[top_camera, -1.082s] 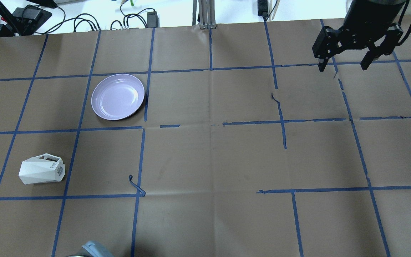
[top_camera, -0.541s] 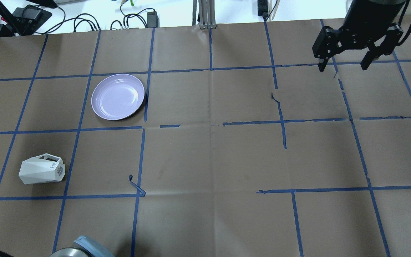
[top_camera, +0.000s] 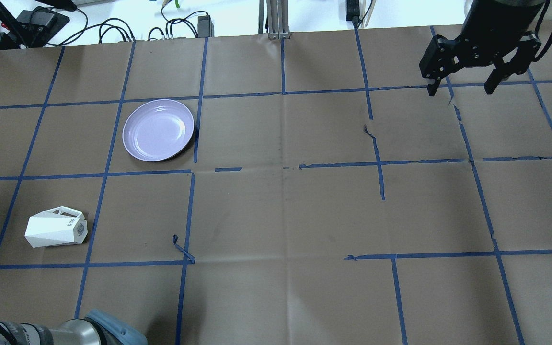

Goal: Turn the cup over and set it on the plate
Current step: 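Lower the left gripper around the mug's open rim and close it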

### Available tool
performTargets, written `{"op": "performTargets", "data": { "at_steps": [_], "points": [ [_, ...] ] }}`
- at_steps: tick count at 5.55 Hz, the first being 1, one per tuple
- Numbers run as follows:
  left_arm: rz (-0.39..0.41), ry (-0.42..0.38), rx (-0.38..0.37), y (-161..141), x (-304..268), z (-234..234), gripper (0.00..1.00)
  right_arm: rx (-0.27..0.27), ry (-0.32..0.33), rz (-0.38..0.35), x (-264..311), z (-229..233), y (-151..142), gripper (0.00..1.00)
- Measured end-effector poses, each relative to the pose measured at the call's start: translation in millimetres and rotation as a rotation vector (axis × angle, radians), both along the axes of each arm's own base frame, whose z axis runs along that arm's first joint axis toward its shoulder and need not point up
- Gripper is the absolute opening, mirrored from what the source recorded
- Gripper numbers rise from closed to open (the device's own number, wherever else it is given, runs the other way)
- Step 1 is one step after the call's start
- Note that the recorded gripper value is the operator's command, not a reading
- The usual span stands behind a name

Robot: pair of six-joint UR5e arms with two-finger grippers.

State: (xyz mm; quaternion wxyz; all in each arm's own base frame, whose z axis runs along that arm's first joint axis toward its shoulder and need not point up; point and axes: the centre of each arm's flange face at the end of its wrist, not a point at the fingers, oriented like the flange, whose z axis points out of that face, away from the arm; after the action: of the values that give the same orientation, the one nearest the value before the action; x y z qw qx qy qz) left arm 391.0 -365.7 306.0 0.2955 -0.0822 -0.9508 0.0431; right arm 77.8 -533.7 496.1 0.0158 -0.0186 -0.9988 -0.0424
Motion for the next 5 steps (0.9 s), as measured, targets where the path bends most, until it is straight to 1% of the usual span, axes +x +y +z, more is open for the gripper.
{"op": "performTargets", "data": {
  "at_steps": [1,3,4,5],
  "points": [
    [0.041,0.089,-0.025,-10,7,-34,0.99,0.0,0.0,0.0,0,0,0,1.0],
    [0.088,0.226,-0.033,-21,12,-92,0.99,0.0,0.0,0.0,0,0,0,1.0],
    [0.099,0.278,-0.023,-22,9,-113,0.99,0.0,0.0,0.0,0,0,0,1.0],
    [0.104,0.345,0.006,-20,-1,-126,0.98,0.0,0.0,0.0,0,0,0,1.0]
  ]
}}
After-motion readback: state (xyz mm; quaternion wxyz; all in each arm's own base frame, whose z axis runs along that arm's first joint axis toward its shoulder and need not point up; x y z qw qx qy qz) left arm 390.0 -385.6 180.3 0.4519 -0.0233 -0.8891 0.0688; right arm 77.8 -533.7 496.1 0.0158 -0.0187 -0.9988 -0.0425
